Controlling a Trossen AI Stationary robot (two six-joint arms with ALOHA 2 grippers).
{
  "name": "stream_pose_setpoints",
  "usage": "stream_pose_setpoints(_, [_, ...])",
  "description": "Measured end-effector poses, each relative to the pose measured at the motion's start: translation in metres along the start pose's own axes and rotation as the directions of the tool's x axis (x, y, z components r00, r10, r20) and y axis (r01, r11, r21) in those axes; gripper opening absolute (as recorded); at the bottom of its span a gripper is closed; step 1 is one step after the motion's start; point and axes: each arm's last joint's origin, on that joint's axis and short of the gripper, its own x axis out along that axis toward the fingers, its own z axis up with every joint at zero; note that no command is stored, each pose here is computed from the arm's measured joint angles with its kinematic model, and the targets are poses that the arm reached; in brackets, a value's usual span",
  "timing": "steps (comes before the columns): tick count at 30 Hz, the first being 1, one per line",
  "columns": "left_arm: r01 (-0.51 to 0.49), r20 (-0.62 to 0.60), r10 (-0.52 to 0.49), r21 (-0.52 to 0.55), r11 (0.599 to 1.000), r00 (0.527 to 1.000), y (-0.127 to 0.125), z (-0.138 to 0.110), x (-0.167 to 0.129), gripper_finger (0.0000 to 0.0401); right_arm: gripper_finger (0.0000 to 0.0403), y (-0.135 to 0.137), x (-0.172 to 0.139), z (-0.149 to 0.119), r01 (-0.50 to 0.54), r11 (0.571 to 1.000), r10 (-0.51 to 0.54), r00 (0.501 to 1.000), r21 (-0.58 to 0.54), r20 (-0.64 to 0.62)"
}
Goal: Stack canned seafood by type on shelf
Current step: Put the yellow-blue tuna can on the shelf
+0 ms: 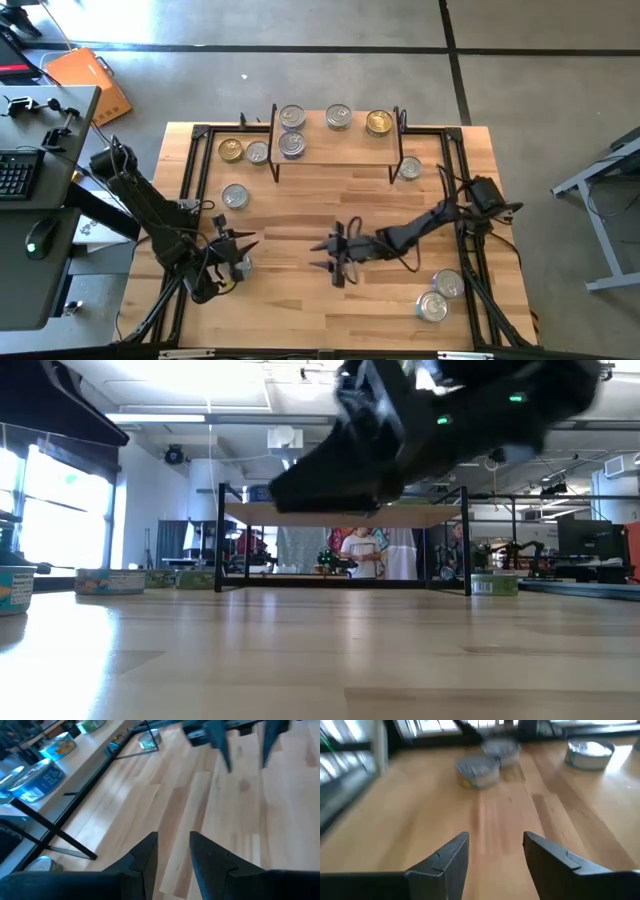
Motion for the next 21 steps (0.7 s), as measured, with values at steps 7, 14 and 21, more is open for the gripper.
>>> stream_pose_setpoints(7, [-0.055, -0.021, 0.053, -0.101, 0.993, 0.998, 0.005, 0.003, 0.011, 0.0106, 0.0181, 0.012, -0.022, -0.013, 0.035, 0.998, -0.042, 0.983, 0.043, 0.18])
stream_pose_setpoints(14, [-0.061, -0.018, 0.058, -0.177, 0.982, 0.998, 0.005, 0.005, 0.014, 0.0106, 0.0181, 0.014, -0.025, -0.012, 0.022, 0.998, -0.034, 0.976, 0.059, 0.215])
stream_pose_setpoints(21, [-0.026, 0.026, 0.032, -0.198, 0.98, 0.999, -0.007, 0.011, 0.017, 0.0106, 0.0181, 0.019, -0.021, 0.0, 0.013, 0.998, -0.029, 0.967, 0.065, 0.252])
